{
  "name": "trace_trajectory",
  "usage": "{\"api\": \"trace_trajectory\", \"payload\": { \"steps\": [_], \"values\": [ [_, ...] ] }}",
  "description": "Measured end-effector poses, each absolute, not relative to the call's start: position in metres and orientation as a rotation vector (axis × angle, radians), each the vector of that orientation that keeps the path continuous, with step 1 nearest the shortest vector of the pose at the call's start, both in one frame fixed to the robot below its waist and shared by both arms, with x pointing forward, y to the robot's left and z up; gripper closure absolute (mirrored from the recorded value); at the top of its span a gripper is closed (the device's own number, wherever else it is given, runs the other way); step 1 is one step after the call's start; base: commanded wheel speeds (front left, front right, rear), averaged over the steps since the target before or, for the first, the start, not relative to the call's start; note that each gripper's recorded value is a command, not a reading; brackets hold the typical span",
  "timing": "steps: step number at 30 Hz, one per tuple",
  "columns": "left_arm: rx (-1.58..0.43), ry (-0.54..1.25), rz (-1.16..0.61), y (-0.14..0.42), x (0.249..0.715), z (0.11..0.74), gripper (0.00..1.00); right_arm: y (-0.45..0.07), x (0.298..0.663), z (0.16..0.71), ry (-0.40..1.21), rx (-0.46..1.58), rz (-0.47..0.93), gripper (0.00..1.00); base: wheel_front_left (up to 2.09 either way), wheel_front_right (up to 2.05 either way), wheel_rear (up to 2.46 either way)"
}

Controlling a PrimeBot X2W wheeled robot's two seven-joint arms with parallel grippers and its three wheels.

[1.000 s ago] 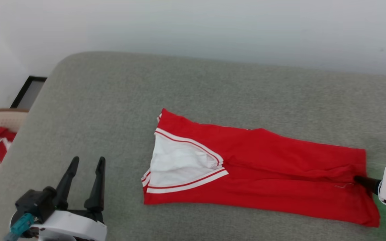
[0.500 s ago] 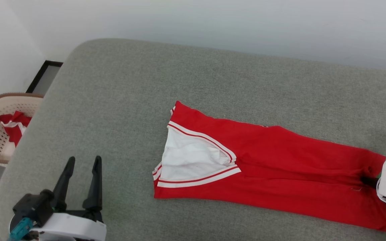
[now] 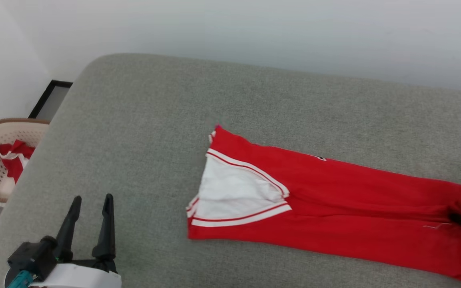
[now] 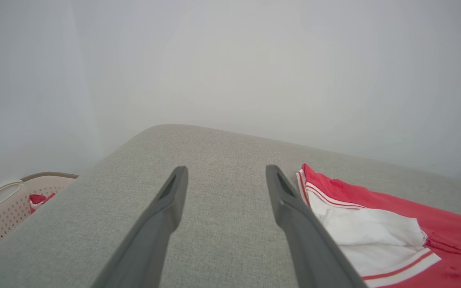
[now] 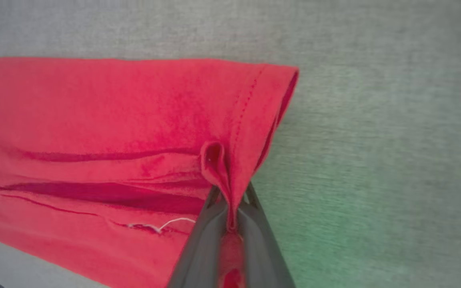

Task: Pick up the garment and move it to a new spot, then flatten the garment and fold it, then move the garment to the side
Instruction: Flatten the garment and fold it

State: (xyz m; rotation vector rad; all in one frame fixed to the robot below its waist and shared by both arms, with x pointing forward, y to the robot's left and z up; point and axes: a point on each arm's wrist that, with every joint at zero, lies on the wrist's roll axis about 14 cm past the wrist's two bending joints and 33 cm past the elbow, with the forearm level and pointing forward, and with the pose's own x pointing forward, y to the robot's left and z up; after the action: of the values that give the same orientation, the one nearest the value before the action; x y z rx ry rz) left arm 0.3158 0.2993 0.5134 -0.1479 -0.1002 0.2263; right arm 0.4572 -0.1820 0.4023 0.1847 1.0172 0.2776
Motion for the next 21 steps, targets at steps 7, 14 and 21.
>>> {"api": "trace_trajectory", "payload": {
  "steps": [7,14,21],
  "values": [
    [-0.142,-0.101,0.215,0.296,0.314,0.513,0.0,-0.235,0.46,0.418,0.966,0.12,0.166,1.0,0.0,0.0,0.0],
    [-0.148,-0.101,0.201,0.292,0.314,0.512,0.0,-0.28,0.455,0.43,0.945,0.083,0.06,1.0,0.0,0.0,0.0],
    [-0.164,-0.097,0.19,0.288,0.311,0.51,0.0,-0.253,0.456,0.45,0.889,0.135,0.143,1.0,0.0,0.0,0.0]
  ]
}}
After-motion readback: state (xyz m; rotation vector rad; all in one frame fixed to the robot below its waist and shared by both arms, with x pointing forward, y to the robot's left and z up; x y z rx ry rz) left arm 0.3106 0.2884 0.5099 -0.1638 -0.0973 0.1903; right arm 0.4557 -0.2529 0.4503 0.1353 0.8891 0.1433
